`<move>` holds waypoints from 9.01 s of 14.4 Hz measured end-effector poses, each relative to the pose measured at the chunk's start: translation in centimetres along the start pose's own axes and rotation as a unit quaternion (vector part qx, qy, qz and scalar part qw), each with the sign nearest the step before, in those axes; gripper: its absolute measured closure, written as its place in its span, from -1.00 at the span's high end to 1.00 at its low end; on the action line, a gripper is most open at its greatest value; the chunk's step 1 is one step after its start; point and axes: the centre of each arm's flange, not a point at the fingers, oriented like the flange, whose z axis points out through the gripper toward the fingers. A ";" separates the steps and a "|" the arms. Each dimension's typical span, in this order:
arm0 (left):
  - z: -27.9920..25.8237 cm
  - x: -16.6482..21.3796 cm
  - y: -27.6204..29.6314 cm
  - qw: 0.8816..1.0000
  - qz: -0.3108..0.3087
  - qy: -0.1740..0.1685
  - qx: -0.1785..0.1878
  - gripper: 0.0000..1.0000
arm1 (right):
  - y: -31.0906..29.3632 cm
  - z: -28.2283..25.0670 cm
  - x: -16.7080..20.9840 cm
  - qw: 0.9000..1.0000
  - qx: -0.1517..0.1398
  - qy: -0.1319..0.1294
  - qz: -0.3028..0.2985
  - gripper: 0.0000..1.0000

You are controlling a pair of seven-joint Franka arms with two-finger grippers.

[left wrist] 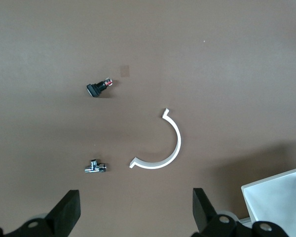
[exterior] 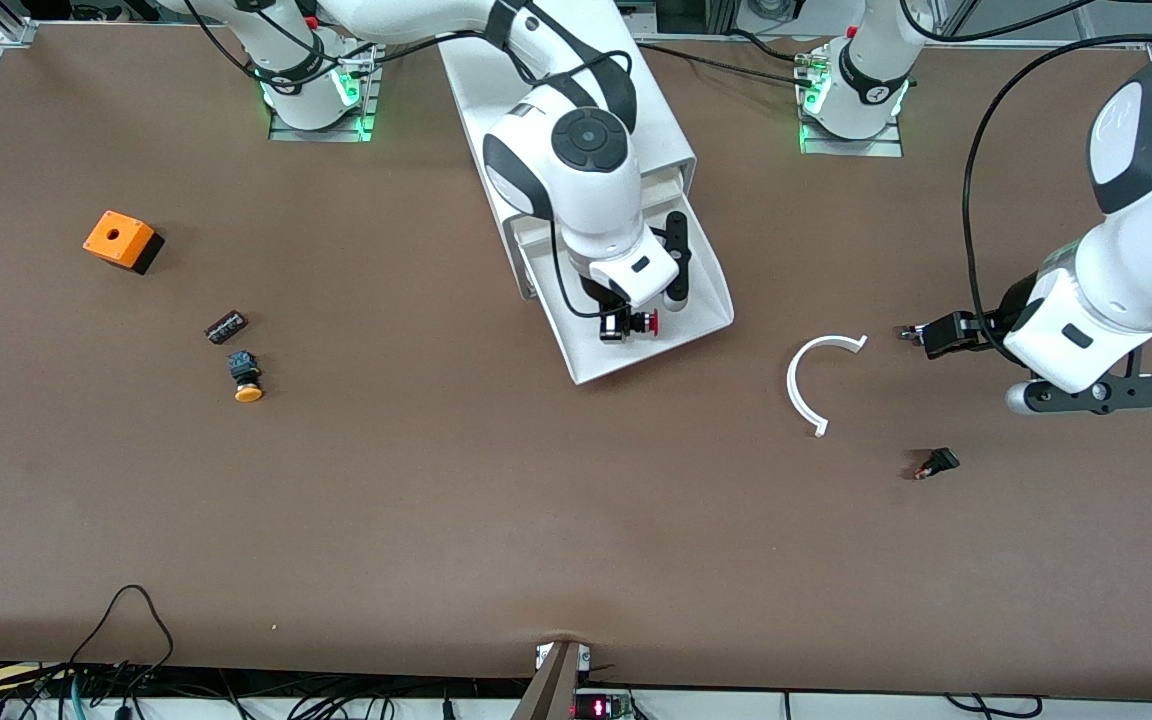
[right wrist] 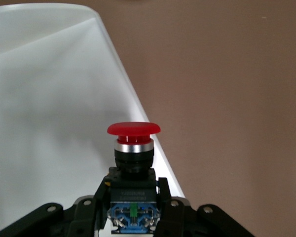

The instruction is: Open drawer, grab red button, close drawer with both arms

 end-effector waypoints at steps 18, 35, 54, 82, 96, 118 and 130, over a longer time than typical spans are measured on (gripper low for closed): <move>14.0 1.5 16.5 0.997 -0.058 -0.015 -0.053 1.00 | 13.5 0.8 -17.7 0.914 -0.036 -0.054 0.399 -0.16; 25.5 -3.4 28.0 0.990 -0.118 -0.057 -0.059 1.00 | 9.5 15.2 -33.4 0.767 0.004 -0.226 0.600 -0.16; 27.9 -9.9 32.0 0.974 -0.107 -0.187 -0.065 1.00 | 3.3 14.8 -43.5 0.780 0.004 -0.192 0.595 0.31; 29.4 -17.6 36.5 0.962 -0.053 -0.263 -0.050 1.00 | 13.5 -17.2 -47.1 0.780 0.009 -0.122 0.613 1.00; 16.1 -6.3 24.9 0.988 -0.085 -0.127 0.010 1.00 | 15.2 -22.5 -56.9 0.832 0.015 -0.119 0.541 1.00; -2.1 -4.6 -1.8 0.997 0.058 0.046 -0.006 1.00 | 10.3 -24.6 -58.1 0.825 0.018 -0.113 0.553 1.00; -0.7 -9.0 -4.0 0.997 0.041 0.061 0.003 1.00 | 10.1 -24.3 -58.0 0.821 0.024 -0.113 0.559 1.00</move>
